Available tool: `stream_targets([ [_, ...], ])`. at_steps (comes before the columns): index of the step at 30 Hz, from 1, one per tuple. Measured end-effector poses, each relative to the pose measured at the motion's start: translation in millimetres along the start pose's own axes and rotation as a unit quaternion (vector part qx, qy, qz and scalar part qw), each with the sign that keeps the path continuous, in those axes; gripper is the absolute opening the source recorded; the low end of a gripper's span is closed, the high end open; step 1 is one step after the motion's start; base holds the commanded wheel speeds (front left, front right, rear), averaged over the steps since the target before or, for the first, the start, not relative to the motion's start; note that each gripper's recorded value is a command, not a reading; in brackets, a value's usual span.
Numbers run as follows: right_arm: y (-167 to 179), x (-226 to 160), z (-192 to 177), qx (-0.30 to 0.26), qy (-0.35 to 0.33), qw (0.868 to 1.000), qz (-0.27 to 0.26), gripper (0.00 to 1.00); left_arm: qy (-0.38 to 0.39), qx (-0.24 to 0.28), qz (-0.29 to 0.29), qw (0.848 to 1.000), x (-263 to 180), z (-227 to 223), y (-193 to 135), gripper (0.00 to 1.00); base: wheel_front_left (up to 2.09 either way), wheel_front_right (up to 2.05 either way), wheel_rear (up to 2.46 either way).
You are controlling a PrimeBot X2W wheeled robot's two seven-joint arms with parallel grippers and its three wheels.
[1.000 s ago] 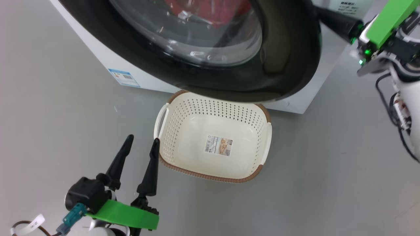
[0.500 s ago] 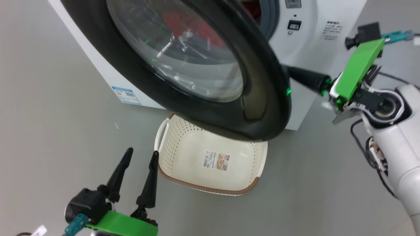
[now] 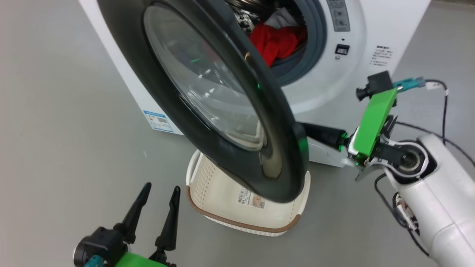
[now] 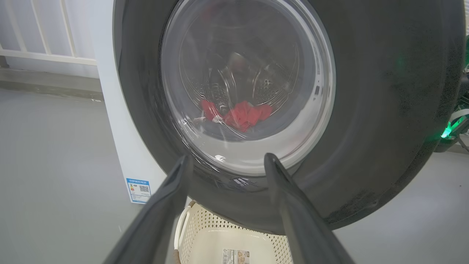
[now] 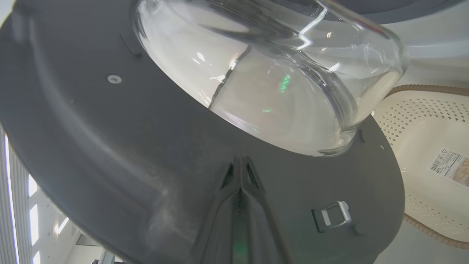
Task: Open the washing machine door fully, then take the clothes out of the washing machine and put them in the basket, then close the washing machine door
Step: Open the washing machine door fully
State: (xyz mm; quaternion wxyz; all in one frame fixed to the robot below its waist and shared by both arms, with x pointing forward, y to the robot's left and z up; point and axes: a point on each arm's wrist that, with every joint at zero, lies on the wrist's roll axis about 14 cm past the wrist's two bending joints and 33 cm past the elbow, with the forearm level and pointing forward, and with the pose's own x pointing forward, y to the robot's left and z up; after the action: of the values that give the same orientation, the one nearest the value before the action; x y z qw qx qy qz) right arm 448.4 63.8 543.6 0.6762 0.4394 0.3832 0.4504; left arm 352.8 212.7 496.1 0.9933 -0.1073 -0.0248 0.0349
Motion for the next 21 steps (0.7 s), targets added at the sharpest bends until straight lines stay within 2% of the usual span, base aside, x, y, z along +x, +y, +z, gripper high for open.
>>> stream_targets([
  [7, 15, 19, -40, 0.001, 0.050, 0.998, 0.024, 0.00, -0.003, 0.006, 0.025, 1.000, -22, 3, 14, 1.00, 0.00, 0.00, 0.00],
  [21, 42, 49, -92, -0.006, 0.129, 0.990, 0.064, 0.00, -0.025, 0.019, 0.075, 0.997, -45, 20, 43, 1.00, 0.00, 0.00, 0.00],
])
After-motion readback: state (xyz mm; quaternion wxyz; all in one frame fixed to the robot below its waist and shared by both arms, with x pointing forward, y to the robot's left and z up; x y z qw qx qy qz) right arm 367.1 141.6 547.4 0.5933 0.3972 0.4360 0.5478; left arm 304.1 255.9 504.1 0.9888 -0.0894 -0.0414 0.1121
